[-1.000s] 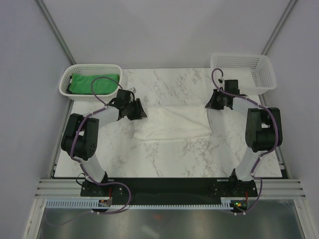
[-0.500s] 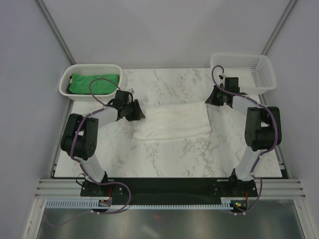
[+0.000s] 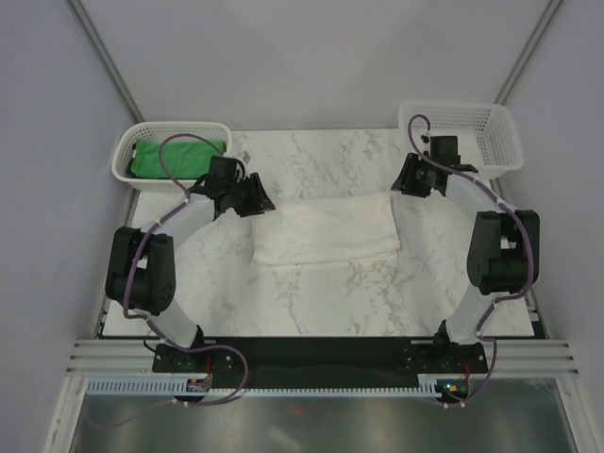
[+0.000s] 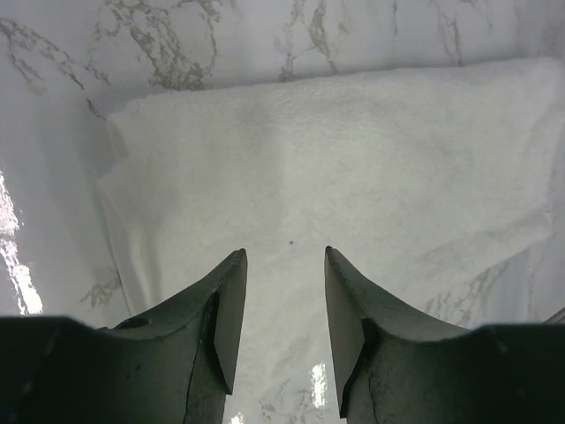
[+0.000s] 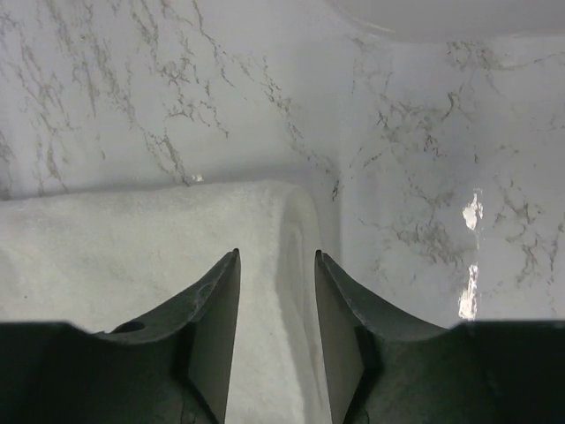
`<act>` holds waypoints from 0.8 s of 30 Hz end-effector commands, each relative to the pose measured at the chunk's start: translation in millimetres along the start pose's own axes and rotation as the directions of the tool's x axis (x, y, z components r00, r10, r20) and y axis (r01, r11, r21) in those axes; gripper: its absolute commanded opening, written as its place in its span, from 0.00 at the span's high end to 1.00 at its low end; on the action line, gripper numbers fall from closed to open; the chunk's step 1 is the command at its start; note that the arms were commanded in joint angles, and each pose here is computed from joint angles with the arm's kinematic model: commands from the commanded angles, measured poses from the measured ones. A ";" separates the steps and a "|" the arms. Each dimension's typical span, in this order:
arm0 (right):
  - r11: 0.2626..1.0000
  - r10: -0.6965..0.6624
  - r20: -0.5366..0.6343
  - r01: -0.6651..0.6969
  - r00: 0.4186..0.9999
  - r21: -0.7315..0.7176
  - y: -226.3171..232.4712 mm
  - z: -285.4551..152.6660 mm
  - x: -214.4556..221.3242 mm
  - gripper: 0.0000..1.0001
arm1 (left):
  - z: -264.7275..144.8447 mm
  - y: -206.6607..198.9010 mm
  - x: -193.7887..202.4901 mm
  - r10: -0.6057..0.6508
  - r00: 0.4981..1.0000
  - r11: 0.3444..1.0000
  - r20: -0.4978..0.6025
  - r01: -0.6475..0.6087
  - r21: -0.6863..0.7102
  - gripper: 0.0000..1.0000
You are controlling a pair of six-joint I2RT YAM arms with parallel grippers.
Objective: Fold and stack the towels
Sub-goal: Fold the towel
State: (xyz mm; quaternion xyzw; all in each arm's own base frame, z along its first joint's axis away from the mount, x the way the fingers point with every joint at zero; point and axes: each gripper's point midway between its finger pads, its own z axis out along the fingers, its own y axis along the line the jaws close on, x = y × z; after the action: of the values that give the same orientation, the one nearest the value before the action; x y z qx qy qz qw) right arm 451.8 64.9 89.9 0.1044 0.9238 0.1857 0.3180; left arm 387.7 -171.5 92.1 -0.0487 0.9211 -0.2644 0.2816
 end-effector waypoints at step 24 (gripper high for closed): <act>0.980 0.156 -0.135 -0.170 0.979 -0.102 -5.2 -37.2 135.4 0.99 | -37.5 36.6 102.9 -0.127 0.988 0.982 -0.087 0.113 -0.149 0.56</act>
State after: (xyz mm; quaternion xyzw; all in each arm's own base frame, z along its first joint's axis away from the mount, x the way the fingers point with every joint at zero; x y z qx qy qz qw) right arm 301.1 103.4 29.6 0.1499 0.9232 0.2909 0.2013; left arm 264.8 -156.8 30.2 -0.0851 0.9498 -0.2393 0.1826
